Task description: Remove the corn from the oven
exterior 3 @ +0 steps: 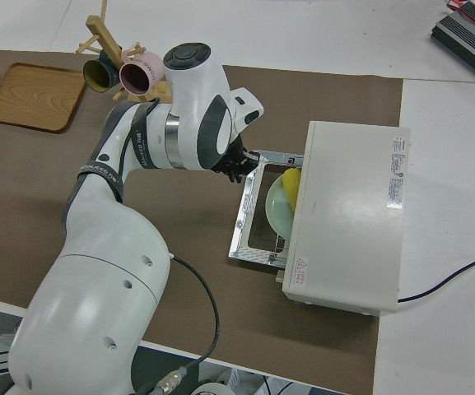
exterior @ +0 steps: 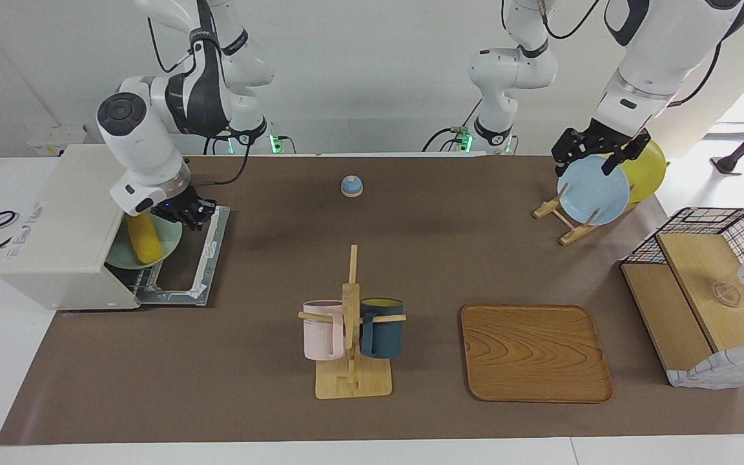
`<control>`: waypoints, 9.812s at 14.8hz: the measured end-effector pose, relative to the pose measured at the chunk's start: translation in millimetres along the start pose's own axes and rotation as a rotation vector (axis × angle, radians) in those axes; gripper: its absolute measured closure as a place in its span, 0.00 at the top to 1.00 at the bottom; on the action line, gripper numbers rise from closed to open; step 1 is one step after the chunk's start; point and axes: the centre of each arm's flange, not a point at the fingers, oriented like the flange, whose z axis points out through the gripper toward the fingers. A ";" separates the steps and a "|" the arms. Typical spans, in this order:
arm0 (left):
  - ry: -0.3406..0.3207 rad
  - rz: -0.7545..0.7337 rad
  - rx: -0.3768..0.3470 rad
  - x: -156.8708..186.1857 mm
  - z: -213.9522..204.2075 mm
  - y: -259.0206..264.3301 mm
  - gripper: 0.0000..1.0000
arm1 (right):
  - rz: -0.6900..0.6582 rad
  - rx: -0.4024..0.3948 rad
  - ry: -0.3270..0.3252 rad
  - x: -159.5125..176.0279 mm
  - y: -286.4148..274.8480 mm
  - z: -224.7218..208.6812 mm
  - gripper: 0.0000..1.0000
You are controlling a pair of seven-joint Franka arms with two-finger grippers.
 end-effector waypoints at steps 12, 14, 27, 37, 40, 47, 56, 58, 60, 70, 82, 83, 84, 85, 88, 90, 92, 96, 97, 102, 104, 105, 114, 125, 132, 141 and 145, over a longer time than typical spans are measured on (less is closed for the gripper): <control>0.000 0.000 0.000 0.0 0.0 0.0 1.00 | -0.063 0.001 0.038 -8.5 23.5 53.9 0.32; 0.000 0.000 0.000 0.0 0.0 0.0 1.00 | -0.082 0.001 0.046 -9.7 26.9 59.4 0.32; 0.000 0.000 0.000 0.0 0.0 0.0 1.00 | -0.103 -0.004 0.067 -17.3 35.1 66.0 0.32; 0.000 0.000 0.000 0.0 0.0 0.0 1.00 | -0.114 -0.029 0.043 -17.2 38.5 60.4 0.31; 0.000 0.000 0.000 0.0 0.0 0.0 1.00 | -0.113 -0.027 0.046 -19.2 39.4 70.1 0.31; 0.000 0.000 0.000 0.0 0.0 0.0 1.00 | -0.103 -0.027 0.034 -22.5 45.9 78.3 0.05; 0.000 0.000 0.000 0.0 0.0 0.0 1.00 | -0.248 -0.066 0.015 -0.7 -80.3 8.0 0.02; 0.000 0.000 0.000 0.0 0.0 0.0 1.00 | -0.226 -0.078 0.020 -1.6 -135.4 -11.5 0.02; 0.000 0.000 0.000 0.0 0.0 0.0 1.00 | -0.201 -0.090 0.028 -11.5 -198.0 -19.3 0.02; 0.000 0.000 0.000 0.0 0.0 0.0 1.00 | 0.084 -0.068 0.087 -22.3 -463.4 70.9 0.02; -0.002 0.000 0.000 0.0 1.0 0.0 1.00 | 0.261 0.059 0.079 1.4 -437.6 42.5 0.48; -0.002 0.000 0.000 0.0 1.2 0.2 1.00 | 0.231 0.049 0.075 6.6 -421.8 29.4 0.46; -0.003 0.002 0.000 -0.1 1.8 1.3 1.00 | 0.198 0.039 0.068 13.8 -398.0 13.4 0.46; -0.002 0.006 0.000 -0.1 3.0 3.5 1.00 | 0.177 0.031 0.060 22.5 -367.6 -3.8 0.46; 0.011 0.039 -0.006 -2.8 13.1 24.9 1.00 | 0.141 0.014 0.023 40.6 -268.1 -26.3 0.36; 0.020 0.058 -0.010 -11.2 27.6 60.4 1.00 | 0.124 -0.020 -0.014 42.1 -219.3 -2.6 0.15; 0.031 0.065 -0.016 -23.4 44.9 109.6 1.00 | 0.080 -0.074 -0.024 37.4 -183.9 35.2 0.01; 0.065 0.041 -0.074 -49.6 83.1 206.3 1.00 | 0.049 -0.057 -0.005 27.4 -109.8 98.1 0.01; 0.068 0.036 -0.084 -53.5 95.3 225.4 1.00 | 0.052 -0.049 0.006 23.8 -95.4 108.6 0.01; 0.087 0.000 -0.122 -62.9 183.9 329.8 1.00 | 0.034 -0.038 0.027 13.4 -85.3 125.3 0.01; 0.091 -0.041 -0.141 -62.6 220.4 356.0 1.00 | 0.026 -0.035 0.028 12.3 -74.7 131.5 0.01; 0.091 -0.069 -0.149 -60.5 241.3 365.9 1.00 | 0.022 -0.034 0.025 12.3 -67.4 133.2 0.01; 0.097 -0.205 -0.176 -58.2 327.2 406.2 1.00 | 0.000 -0.066 0.006 6.8 -57.7 143.6 0.01; 0.102 -0.277 -0.131 -5.8 260.1 367.1 0.56 | -0.169 -0.223 -0.072 12.4 -71.7 109.3 0.01; 0.157 -0.237 -0.107 105.2 183.7 179.4 0.56 | -0.259 -0.228 -0.111 3.0 12.1 -2.2 0.01; 0.167 -0.102 -0.069 198.3 242.7 54.0 0.56 | -0.235 -0.183 -0.110 -3.0 57.5 -17.2 0.01; 0.183 -0.002 -0.052 220.7 266.8 23.7 0.56 | -0.235 -0.159 -0.150 -13.4 62.6 -25.8 0.01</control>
